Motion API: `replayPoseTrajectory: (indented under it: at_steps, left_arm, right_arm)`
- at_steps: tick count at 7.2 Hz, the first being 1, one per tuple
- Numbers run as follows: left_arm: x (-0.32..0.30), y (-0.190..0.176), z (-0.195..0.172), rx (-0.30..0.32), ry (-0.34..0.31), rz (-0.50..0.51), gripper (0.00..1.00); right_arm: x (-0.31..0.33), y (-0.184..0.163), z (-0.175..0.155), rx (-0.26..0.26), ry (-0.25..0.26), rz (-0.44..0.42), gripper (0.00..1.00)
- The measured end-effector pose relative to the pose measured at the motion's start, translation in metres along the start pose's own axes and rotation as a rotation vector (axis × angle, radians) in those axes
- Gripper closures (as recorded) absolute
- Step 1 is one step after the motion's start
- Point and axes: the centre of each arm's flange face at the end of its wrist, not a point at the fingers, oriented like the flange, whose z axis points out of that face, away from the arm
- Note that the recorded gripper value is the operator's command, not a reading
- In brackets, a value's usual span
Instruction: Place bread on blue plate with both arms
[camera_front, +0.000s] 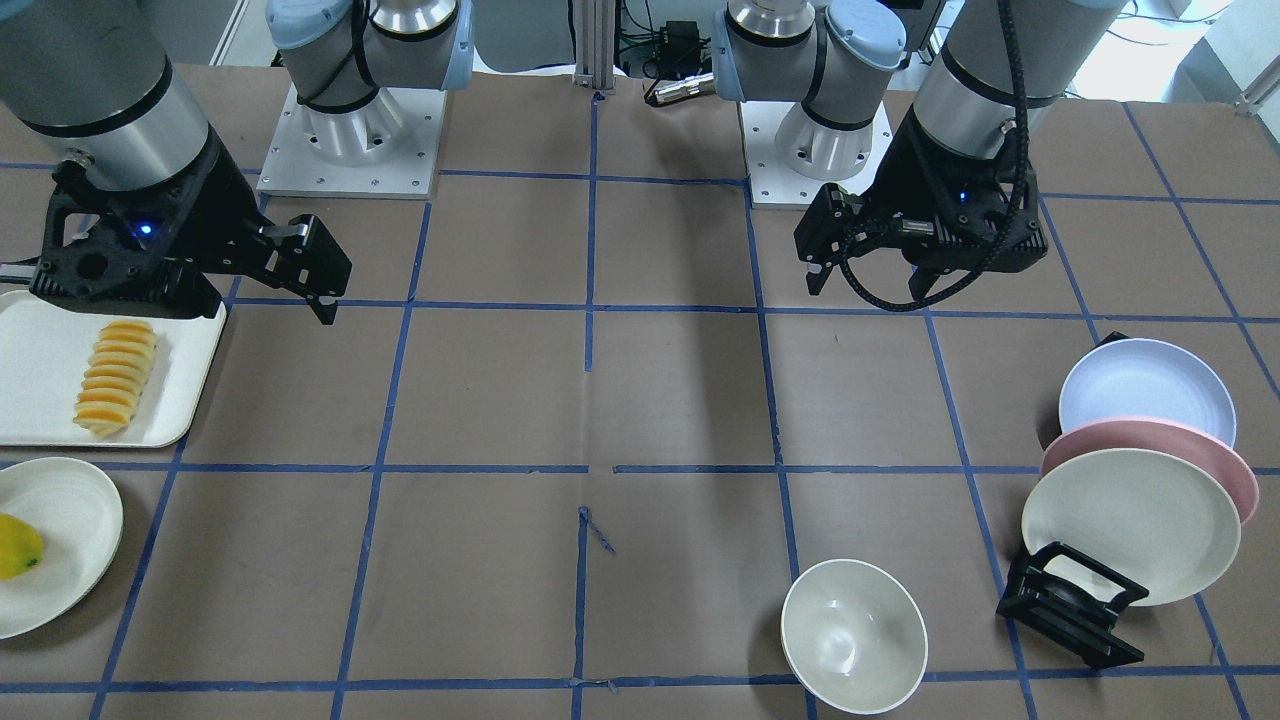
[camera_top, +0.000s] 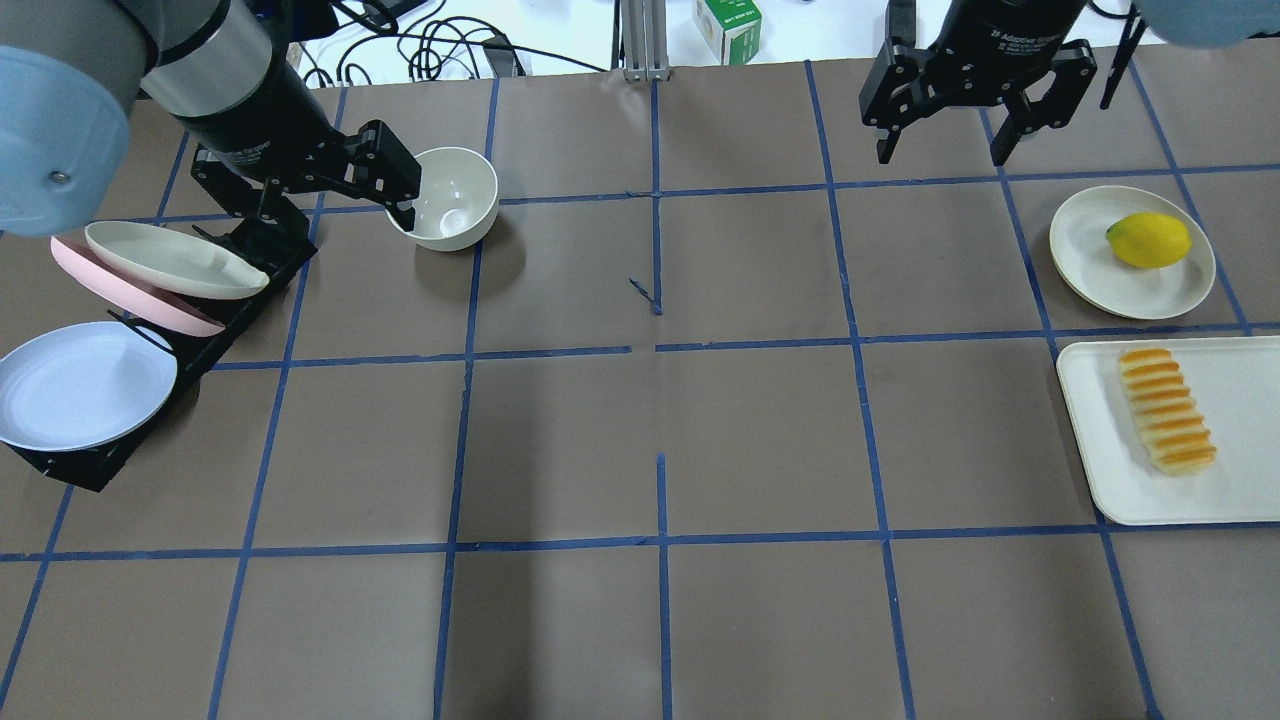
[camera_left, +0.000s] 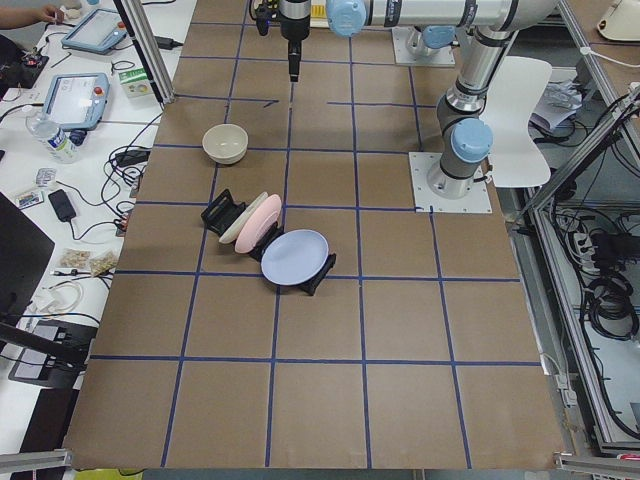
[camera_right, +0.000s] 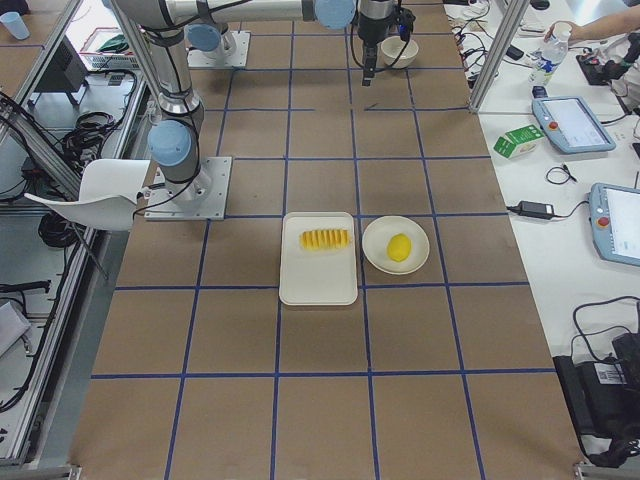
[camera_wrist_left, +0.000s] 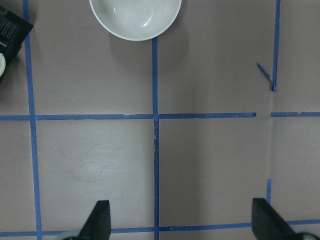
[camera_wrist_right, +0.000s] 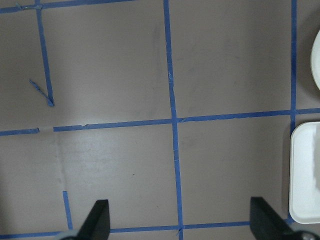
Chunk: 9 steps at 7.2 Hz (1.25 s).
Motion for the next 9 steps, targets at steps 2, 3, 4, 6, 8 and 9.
replayPoseTrajectory:
  at_steps: [2, 3, 4, 6, 8, 9]
  left_arm:
    - [-0.003, 0.001, -0.001, -0.007, -0.031, -0.003, 0.00]
    - [-0.005, 0.002, 0.000, -0.011, -0.050, -0.005, 0.00]
    - [-0.005, 0.003, 0.000, -0.016, -0.059, -0.006, 0.00]
    - [-0.005, 0.003, 0.002, -0.020, -0.060, -0.007, 0.00]
    - [-0.010, 0.002, 0.000, -0.015, -0.055, -0.008, 0.00]
    - [-0.015, 0.001, -0.004, -0.008, -0.059, -0.011, 0.00]
  right_arm:
    - [0.000, 0.000, 0.000, 0.000, -0.003, 0.000, 0.00]
    - [0.000, 0.000, 0.001, -0.002, -0.003, 0.001, 0.00]
    - [0.000, 0.000, 0.001, -0.003, -0.002, 0.000, 0.00]
    - [0.000, 0.000, 0.002, -0.002, -0.002, -0.001, 0.00]
    - [0.000, 0.000, 0.003, -0.006, 0.000, 0.000, 0.00]
    - [0.002, 0.000, 0.004, -0.010, 0.005, -0.001, 0.00]
